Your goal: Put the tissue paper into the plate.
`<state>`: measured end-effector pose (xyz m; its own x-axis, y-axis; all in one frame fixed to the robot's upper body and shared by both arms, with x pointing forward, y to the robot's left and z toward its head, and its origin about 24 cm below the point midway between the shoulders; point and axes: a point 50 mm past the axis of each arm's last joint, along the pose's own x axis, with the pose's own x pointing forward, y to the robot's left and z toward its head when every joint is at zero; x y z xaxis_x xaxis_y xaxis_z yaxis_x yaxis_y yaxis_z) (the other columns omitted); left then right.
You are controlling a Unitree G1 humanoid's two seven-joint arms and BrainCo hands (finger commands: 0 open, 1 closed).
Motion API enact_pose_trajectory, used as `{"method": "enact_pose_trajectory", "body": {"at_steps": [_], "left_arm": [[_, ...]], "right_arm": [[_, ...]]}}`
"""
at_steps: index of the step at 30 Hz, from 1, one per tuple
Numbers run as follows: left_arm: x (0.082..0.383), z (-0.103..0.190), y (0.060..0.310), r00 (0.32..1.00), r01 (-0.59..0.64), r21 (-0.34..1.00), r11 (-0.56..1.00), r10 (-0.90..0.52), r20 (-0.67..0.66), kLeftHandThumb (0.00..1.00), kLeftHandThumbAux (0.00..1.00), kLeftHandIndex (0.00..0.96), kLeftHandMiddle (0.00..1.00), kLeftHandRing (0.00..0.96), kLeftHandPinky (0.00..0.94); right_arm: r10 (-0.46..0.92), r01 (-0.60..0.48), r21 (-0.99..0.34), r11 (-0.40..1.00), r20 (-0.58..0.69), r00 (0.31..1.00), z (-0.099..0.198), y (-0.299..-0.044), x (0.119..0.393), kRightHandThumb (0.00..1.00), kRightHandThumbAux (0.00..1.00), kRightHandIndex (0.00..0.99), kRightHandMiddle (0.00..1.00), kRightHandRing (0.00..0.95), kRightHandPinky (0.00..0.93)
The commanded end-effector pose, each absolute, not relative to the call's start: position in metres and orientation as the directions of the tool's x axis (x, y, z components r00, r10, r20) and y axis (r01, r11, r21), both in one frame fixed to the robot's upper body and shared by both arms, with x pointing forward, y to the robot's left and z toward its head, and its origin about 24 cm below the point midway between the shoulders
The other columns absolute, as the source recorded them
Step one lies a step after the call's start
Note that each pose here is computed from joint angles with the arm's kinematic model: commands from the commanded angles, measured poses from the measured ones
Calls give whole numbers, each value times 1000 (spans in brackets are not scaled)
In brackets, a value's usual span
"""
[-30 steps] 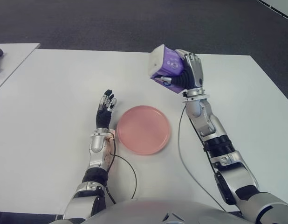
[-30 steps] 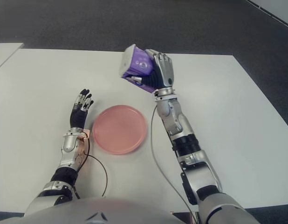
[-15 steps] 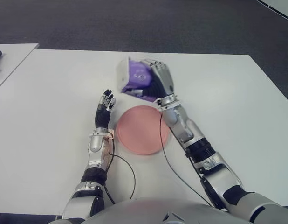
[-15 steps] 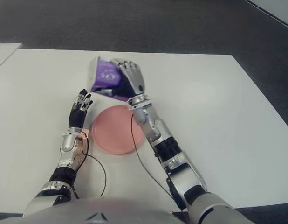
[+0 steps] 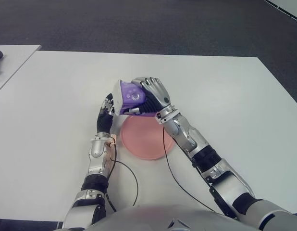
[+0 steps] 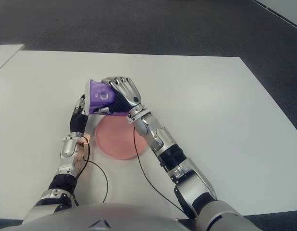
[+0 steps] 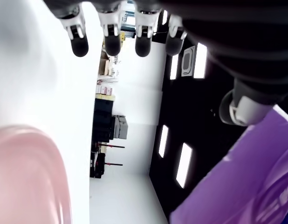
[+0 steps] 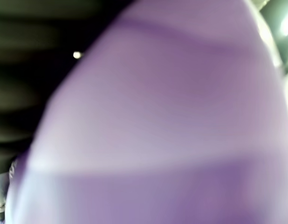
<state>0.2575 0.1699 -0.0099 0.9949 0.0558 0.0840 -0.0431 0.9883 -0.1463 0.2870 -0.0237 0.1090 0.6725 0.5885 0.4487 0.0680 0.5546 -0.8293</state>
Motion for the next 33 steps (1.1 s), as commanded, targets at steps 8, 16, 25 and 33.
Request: {"method": "enact_pose_trajectory", "body": {"at_steps": [8,16,25,33], "left_arm": [[253,-14,172,995,-66,-143,987,76,63,3,443,0,0,0,0],[252,-15,173,995,-59,-158,986,71,73,5,439,0,0,0,0],[252,-15,174,994,-66,-157,985,77,71,1,446,0,0,0,0],[252,-15,174,994,-67,-159,985,79,69,0,456,0,0,0,0]], "right_arm": [[655,-70,-900,430,257,711,69,-31,286,750,707,441,874,864,858],[663,-82,-920,382,211,719,46,-37,288,751,707,442,856,857,851],[638,-70,-927,369,198,744,44,-41,296,751,706,442,863,863,858],[615,-24,-932,363,220,757,44,-46,298,750,705,442,858,859,853]]}}
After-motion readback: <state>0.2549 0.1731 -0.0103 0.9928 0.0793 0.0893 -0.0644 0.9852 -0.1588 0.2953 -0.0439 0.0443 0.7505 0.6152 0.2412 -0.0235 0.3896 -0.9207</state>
